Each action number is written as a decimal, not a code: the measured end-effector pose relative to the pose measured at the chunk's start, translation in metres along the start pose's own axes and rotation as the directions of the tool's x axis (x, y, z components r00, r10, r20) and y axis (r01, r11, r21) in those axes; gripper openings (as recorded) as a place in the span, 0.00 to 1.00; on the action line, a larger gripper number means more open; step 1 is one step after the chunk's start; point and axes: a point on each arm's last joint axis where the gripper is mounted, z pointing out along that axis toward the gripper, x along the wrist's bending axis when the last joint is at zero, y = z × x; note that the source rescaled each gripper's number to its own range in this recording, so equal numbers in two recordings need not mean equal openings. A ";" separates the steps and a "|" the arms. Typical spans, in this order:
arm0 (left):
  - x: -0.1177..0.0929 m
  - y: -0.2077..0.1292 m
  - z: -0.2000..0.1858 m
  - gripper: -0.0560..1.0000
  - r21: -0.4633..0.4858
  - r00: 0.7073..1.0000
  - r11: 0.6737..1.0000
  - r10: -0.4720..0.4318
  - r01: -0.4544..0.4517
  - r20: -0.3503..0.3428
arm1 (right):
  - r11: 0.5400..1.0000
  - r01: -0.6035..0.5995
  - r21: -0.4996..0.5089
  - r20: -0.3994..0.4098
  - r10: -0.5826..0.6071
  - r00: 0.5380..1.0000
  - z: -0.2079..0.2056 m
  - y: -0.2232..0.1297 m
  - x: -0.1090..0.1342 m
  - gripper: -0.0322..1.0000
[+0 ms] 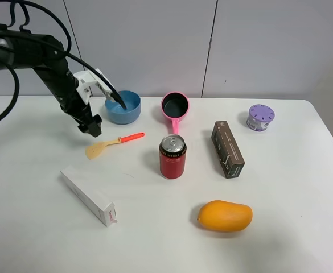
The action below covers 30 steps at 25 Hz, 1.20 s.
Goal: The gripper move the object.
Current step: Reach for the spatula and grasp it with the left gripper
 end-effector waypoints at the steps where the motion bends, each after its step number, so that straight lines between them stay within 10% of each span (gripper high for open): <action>1: -0.002 0.000 0.005 0.96 0.008 1.000 1.000 0.012 -0.012 0.009 | 1.000 0.000 0.000 0.000 0.000 1.000 0.000 0.000 0.000 1.00; 30: -0.018 0.024 0.068 0.96 0.012 0.996 0.999 0.046 -0.047 0.075 | 1.000 0.000 -0.001 0.000 0.000 1.000 0.000 0.000 0.000 1.00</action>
